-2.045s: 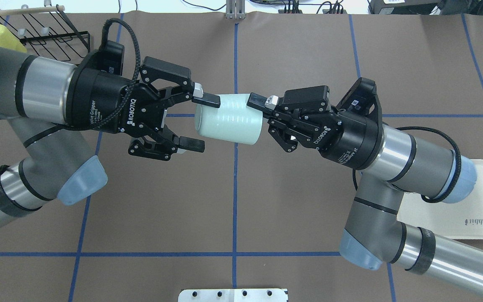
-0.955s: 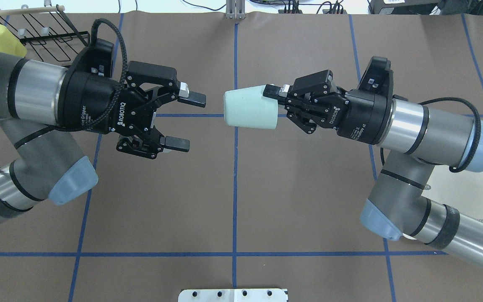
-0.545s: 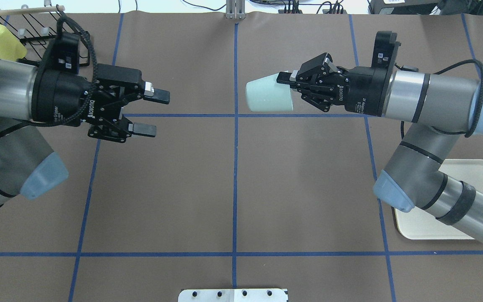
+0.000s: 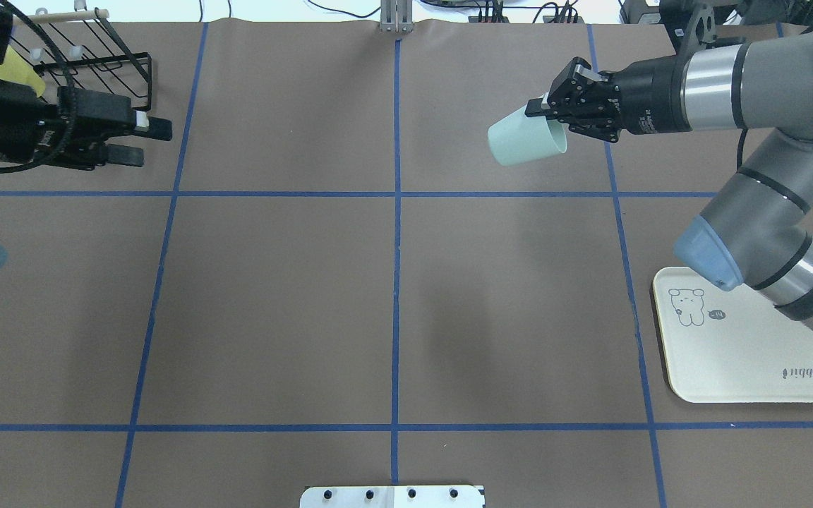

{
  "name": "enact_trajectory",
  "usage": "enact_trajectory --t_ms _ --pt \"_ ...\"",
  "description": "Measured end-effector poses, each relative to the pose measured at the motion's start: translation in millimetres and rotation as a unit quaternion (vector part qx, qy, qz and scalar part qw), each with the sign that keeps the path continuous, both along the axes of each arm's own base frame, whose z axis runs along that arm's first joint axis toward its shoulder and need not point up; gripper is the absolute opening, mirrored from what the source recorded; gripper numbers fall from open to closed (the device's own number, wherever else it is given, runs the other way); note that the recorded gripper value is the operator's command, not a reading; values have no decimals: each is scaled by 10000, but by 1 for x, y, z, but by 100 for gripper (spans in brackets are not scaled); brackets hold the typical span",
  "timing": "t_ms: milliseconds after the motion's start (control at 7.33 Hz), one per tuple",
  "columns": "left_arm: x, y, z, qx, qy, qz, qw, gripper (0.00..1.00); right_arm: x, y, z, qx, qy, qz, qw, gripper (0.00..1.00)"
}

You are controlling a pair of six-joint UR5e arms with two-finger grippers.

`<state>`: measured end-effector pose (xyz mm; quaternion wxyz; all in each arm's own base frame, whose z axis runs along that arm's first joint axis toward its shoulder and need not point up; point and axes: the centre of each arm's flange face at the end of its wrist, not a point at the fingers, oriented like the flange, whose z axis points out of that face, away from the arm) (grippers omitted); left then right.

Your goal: Left arm grabs green cup and hands to right arm on tray

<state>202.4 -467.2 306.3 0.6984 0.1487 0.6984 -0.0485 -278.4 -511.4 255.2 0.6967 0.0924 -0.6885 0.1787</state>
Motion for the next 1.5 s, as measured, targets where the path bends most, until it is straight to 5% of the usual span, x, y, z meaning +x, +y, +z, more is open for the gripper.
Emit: enact_trajectory --t_ms 273,545,818,1091,1500 --pt "-52 -8 66 656 -1066 -406 9913 100 31 -24 13 -69 673 -39 9977 0" --pt "-107 -16 128 1175 -2306 -476 9647 100 62 -46 30 13 1376 -78 9905 0" --pt "-155 -10 184 1360 -3232 -205 9363 100 87 -62 55 115 2146 -199 9764 0" --pt "-187 3 231 1136 -3776 266 9186 100 109 -66 87 233 2840 -495 9573 0" --pt "-225 16 284 149 -4130 1238 9022 100 133 -44 146 360 3483 -1063 9306 0"
